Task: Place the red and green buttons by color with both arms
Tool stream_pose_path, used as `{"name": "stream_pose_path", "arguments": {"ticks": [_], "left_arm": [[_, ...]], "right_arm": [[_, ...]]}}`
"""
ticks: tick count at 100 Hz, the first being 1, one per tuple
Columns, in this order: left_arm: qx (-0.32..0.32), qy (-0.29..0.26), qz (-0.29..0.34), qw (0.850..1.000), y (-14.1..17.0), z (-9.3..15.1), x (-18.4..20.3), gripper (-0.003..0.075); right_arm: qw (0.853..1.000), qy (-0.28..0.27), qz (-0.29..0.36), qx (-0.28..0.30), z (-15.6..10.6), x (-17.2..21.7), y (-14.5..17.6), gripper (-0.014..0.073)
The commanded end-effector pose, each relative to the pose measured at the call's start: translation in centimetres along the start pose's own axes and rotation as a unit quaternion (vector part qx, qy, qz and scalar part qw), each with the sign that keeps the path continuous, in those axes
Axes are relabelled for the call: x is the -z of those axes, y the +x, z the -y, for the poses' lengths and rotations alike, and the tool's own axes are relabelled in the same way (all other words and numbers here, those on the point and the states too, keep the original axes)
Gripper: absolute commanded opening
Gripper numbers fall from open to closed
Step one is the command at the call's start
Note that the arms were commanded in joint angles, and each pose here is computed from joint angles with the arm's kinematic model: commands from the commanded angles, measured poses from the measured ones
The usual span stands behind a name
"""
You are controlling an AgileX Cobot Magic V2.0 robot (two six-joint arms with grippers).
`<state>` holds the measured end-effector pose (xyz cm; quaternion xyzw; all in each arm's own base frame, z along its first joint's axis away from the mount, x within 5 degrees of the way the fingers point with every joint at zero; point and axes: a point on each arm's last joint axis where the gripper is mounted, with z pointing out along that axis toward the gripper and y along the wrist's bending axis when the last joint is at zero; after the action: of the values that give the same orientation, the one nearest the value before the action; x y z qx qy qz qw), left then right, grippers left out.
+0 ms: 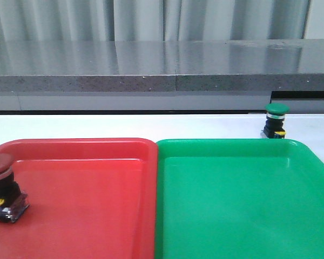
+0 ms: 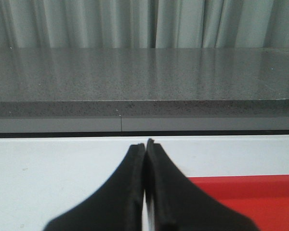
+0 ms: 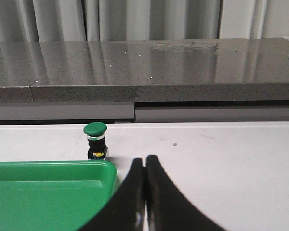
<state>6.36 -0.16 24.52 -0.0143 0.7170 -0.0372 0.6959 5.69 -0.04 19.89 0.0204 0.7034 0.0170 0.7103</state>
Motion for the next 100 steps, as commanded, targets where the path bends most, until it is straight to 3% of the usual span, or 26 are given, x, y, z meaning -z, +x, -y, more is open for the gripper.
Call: {"name": "stream_pose_path", "arguments": {"ticks": [1, 45, 100], "left_arm": [[-0.010, 0.001, 0.068, 0.998, -1.4, 0.1, 0.1, -0.0020], [0.006, -0.003, 0.070, 0.997, 3.5, -0.3, 0.9, -0.0020], [0.025, -0.002, 0.065, 0.998, 3.6, -0.3, 0.9, -0.0020]], "right_arm": [[0.998, -0.002, 0.055, 0.008, -0.1, 0.3, -1.4, -0.0064], [0.998, -0.002, 0.055, 0.008, -0.1, 0.3, -1.4, -0.0064], [0.998, -0.002, 0.055, 0.008, -0.1, 0.3, -1.4, -0.0064]]}}
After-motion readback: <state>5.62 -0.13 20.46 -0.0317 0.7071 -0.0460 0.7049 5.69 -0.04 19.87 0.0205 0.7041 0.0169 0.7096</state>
